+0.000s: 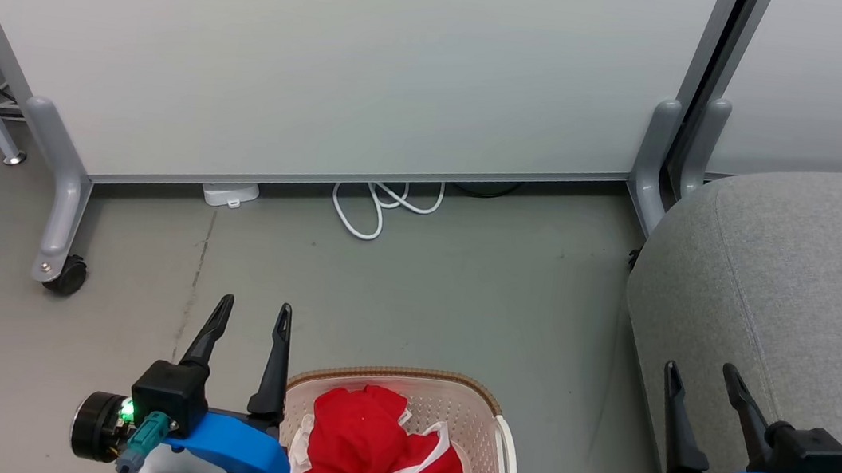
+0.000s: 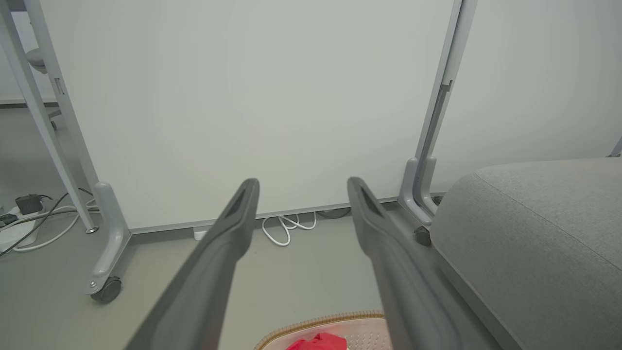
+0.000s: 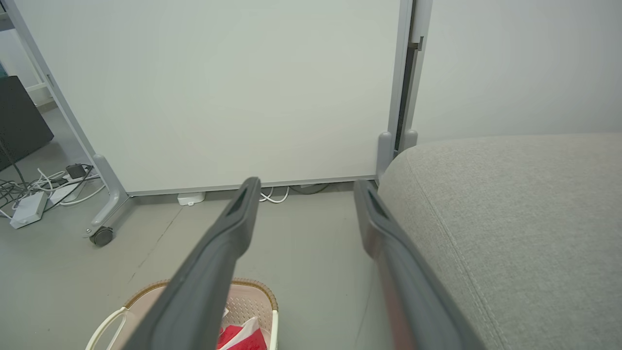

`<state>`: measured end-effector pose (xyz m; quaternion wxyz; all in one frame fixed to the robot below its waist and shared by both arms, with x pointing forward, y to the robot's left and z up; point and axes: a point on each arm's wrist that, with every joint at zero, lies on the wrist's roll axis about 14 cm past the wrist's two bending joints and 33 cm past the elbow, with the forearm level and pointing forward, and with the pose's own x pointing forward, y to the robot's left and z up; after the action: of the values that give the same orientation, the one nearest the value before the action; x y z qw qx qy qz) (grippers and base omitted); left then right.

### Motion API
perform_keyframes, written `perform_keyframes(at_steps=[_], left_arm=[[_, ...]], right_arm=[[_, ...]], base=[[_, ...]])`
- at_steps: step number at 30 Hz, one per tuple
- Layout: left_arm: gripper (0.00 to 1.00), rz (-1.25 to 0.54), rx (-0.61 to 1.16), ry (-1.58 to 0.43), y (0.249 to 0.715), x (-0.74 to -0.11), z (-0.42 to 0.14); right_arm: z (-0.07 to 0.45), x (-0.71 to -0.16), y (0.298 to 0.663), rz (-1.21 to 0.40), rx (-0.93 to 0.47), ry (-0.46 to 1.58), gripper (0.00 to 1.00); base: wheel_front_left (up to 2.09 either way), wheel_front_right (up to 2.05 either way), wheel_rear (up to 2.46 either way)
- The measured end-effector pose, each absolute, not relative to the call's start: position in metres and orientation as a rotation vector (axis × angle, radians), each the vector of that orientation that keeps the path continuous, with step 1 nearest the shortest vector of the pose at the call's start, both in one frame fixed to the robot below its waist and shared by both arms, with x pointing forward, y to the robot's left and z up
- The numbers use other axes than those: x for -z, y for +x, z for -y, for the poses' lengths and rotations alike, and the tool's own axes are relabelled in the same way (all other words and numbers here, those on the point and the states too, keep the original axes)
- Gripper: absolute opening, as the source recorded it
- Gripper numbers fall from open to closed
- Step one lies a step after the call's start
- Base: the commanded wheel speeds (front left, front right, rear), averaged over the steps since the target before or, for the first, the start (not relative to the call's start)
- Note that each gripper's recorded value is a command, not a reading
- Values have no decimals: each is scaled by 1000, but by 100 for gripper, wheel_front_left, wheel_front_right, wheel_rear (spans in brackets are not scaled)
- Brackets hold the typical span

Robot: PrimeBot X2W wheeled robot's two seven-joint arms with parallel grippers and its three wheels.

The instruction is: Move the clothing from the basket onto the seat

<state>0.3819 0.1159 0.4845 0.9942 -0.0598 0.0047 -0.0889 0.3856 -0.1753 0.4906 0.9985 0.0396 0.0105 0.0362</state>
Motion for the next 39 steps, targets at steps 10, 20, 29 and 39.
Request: perform_keyframes(at_steps=[10, 20, 29, 39], left_arm=[[100, -58, 189, -124, 384, -468, -112], [100, -230, 249, -115, 410, -408, -95], [100, -479, 331, -98, 427, -315, -74], [100, -727, 416, -103, 420, -222, -48]], right_arm=[[173, -487, 390, -30, -80, 84, 100], [170, -475, 421, -46, -90, 86, 100], [180, -435, 450, -107, -64, 99, 100], [181, -389, 473, -177, -71, 96, 100]], base=[[0, 0, 0], [0, 0, 0], [0, 0, 0], [0, 0, 0]])
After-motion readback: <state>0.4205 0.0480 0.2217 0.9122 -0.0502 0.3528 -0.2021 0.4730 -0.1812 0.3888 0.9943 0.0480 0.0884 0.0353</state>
